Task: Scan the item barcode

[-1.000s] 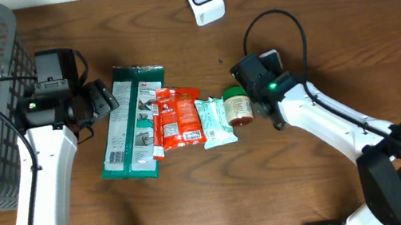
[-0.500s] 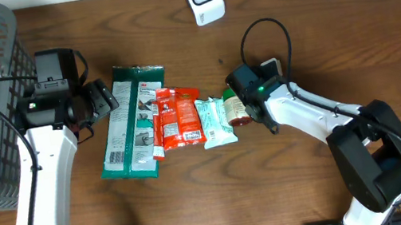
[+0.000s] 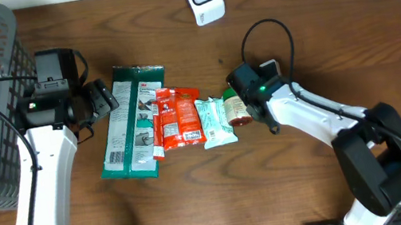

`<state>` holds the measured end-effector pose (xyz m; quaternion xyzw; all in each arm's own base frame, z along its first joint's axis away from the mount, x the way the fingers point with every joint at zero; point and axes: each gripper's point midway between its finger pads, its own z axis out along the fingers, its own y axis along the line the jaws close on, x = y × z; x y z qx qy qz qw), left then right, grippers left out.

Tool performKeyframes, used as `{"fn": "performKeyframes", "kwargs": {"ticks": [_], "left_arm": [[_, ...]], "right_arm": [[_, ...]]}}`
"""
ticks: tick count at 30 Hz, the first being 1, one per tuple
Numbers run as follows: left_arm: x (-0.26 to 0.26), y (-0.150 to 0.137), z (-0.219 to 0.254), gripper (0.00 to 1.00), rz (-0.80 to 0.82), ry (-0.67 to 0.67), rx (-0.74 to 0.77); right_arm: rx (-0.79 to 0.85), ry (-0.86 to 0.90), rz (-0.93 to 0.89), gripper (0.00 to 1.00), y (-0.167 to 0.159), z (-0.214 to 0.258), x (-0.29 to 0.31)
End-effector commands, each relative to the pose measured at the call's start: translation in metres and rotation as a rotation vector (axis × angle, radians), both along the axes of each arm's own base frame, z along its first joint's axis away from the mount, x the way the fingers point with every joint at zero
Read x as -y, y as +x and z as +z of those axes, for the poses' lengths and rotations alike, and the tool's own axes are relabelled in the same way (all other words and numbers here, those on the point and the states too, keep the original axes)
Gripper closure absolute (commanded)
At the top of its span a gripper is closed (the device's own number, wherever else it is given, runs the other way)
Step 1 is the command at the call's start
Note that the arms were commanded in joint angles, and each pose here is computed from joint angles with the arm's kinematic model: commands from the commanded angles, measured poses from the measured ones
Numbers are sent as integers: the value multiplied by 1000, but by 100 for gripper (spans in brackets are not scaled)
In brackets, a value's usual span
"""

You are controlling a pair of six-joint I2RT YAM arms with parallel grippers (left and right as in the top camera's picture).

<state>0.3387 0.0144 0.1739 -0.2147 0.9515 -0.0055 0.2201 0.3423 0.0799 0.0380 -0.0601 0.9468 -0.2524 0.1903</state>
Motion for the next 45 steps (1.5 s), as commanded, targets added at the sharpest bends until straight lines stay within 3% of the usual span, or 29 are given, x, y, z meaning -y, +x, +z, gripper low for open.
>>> {"fn": "performKeyframes", "kwargs": {"ticks": [1, 23, 27, 32, 33, 37, 39, 40, 43, 45], "left_arm": [[-2, 1, 5, 15, -4, 9, 12], [-2, 1, 5, 15, -3, 10, 12], [-2, 1, 5, 15, -4, 9, 12], [-2, 1, 5, 15, -4, 10, 12], [-2, 1, 5, 15, -4, 9, 12], [-2, 1, 5, 15, -4, 9, 12], [-2, 1, 5, 15, -4, 9, 12], [-2, 1, 5, 15, -4, 10, 12], [-2, 1, 5, 15, -4, 10, 12], [-2, 1, 5, 15, -4, 9, 12]], "right_arm": [[32, 123, 5, 76, 3, 15, -18], [15, 236, 52, 77, 5, 15, -38], [24, 271, 112, 77, 12, 33, -44], [52, 498, 144, 75, 26, 85, -44], [72, 599, 141, 65, 31, 102, -35], [100, 809, 113, 60, 40, 121, 1], [90, 878, 74, 47, 38, 120, 24], [81, 901, 37, 42, 35, 117, 35], [47, 907, -77, 43, 21, 106, 69], [18, 889, -70, 35, 12, 96, 79]]}}
